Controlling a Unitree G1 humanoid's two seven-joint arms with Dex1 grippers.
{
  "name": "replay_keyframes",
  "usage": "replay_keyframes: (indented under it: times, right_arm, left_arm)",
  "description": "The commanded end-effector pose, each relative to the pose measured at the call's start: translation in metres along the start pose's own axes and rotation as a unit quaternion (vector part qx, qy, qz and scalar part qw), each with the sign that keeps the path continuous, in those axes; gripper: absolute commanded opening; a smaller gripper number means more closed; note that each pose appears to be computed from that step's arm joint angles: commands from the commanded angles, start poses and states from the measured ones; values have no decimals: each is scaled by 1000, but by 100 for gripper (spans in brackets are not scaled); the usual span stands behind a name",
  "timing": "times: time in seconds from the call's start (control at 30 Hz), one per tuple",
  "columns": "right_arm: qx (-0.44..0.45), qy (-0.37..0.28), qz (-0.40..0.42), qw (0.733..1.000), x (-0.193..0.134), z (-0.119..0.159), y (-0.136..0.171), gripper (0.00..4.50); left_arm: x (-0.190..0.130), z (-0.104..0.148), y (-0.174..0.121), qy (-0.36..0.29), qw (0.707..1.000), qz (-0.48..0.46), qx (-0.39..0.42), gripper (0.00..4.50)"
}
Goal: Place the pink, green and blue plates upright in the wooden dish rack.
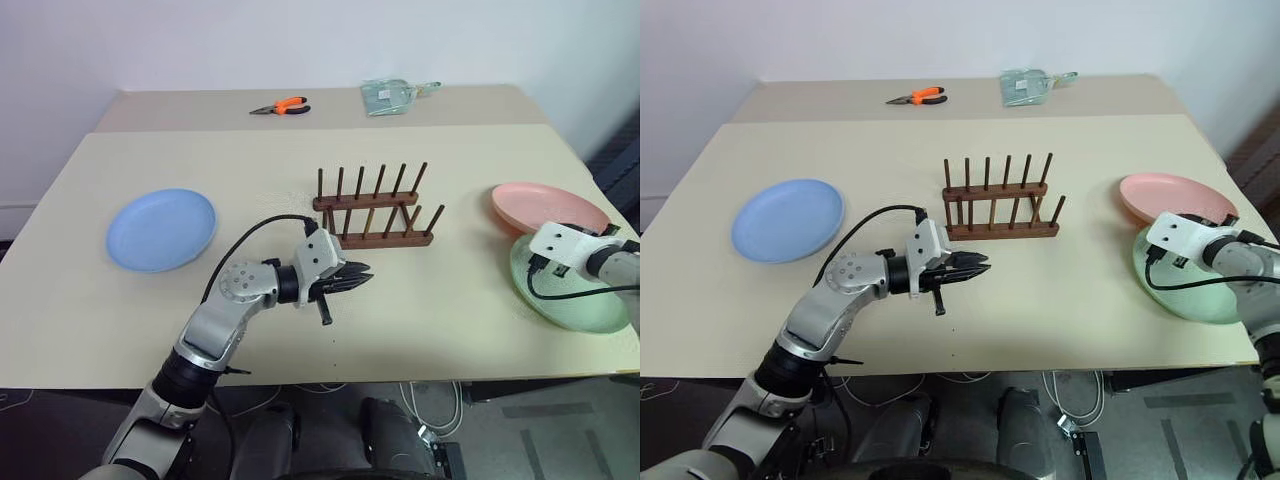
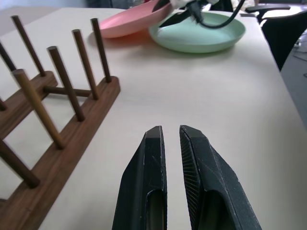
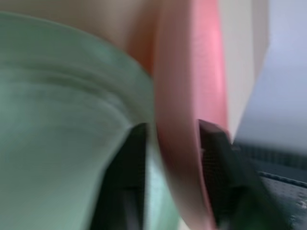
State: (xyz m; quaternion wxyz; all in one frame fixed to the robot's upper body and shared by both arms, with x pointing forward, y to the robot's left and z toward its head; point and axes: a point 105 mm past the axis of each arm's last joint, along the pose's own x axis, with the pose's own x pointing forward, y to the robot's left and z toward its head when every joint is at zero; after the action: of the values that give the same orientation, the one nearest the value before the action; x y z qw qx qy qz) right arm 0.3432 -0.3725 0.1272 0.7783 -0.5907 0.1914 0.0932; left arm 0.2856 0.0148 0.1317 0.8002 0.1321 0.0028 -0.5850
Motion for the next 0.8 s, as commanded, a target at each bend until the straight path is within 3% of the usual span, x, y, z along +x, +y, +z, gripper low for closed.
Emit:
replay_keyframes:
  times: [0.03,0.1,0.2,0.27,0.37,0.4,0.5,0.6,0.8]
  right_arm:
    - [4,-40,-43,998,-9,17,-28,5]
    - [2,-63,-57,996,-16,28,-37,5]
    - [142,-198,-100,965,-48,81,-74,5]
    - [281,-308,-72,906,-72,120,-85,5]
    - [431,-456,37,778,-110,175,-86,5]
    - [458,-474,57,750,-116,184,-86,5]
    - [512,-485,106,701,-119,200,-82,5]
    - [549,-467,138,679,-112,208,-75,5]
    - [573,-426,151,684,-96,208,-63,5]
  left_arm:
    - [-5,4,-1,-3,1000,6,13,51]
    - [-8,2,1,-1,1000,13,14,51]
    - [-18,-4,10,9,999,35,8,51]
    - [-23,-9,15,18,999,43,10,51]
    - [-27,-13,18,25,999,46,12,51]
    - [-27,-14,19,26,998,46,12,51]
    - [-28,-13,22,26,998,49,15,51]
    - [-30,-11,21,22,998,50,15,51]
    - [-30,-12,18,21,998,51,13,51]
